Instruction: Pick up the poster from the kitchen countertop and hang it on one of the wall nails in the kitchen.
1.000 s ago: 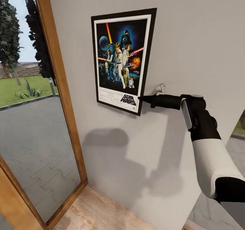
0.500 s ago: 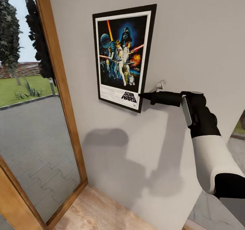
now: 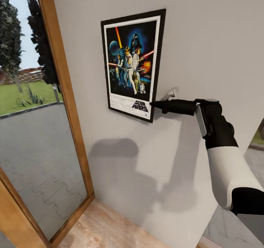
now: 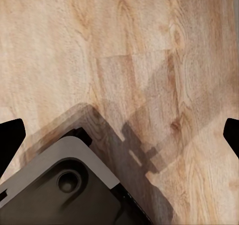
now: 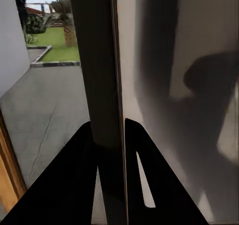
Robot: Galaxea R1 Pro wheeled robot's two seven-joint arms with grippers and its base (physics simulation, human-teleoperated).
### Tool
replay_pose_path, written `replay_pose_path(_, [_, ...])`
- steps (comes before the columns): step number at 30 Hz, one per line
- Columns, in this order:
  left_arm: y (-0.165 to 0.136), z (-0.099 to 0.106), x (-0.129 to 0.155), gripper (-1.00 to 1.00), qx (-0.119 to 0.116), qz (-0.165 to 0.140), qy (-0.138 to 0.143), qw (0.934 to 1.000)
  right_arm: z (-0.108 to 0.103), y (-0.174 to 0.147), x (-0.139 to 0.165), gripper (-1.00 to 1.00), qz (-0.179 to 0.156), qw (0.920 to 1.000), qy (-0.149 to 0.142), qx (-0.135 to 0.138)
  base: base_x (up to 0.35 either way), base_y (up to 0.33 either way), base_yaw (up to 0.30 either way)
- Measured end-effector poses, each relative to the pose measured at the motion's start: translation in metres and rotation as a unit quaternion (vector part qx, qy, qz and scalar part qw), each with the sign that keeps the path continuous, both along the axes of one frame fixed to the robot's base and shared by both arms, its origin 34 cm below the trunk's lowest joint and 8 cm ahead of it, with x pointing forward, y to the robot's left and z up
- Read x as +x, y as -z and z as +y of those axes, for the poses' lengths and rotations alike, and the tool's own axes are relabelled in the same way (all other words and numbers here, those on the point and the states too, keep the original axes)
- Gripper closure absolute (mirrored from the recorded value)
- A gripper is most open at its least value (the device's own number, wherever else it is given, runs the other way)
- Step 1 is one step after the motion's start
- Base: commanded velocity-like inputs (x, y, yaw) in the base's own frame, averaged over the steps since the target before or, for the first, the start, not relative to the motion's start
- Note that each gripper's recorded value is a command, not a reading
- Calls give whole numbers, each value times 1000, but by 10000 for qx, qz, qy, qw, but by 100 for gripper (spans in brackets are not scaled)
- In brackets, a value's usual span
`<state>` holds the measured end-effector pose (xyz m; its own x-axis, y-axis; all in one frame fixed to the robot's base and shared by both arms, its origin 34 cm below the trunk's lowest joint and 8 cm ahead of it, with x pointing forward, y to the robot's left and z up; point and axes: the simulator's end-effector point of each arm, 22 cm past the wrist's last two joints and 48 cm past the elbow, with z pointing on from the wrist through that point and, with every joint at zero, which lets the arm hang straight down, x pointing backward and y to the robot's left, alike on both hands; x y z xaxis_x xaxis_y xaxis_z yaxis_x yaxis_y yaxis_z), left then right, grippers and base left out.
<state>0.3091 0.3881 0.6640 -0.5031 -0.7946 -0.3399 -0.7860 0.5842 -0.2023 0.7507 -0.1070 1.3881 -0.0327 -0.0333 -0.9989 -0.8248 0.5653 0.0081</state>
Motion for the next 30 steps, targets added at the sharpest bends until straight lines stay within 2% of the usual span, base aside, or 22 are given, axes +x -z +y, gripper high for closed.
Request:
replay_pose_path(6, [0, -1, 0, -100, -20, 1, -2, 10000, -4, 5, 7, 100, 69, 9997, 234, -59, 0, 0, 0])
replay_pose_path(13, [0, -1, 0, -100, -20, 2, -3, 10000, -4, 4, 7, 100, 77, 9997, 243, -47, 0, 0, 0])
replay_pose_path(16, [0, -1, 0, -100, -21, 2, -3, 10000, -4, 4, 7, 100, 82, 9997, 234, -29, 0, 0, 0])
replay_pose_path(19, [-3, 9, 0, -100, 30, -24, 5, 10000, 12, -10, -3, 100, -36, 10000, 13, -7, 0, 0, 0])
replay_pose_path(24, [-3, 9, 0, -100, 30, -24, 5, 10000, 13, -31, -5, 100, -239, 9997, 17, -18, 0, 0, 0])
replay_pose_path(30, [-3, 9, 0, -100, 30, -24, 5, 10000, 13, -31, -5, 100, -246, 9997, 20, -21, 0, 0, 0])
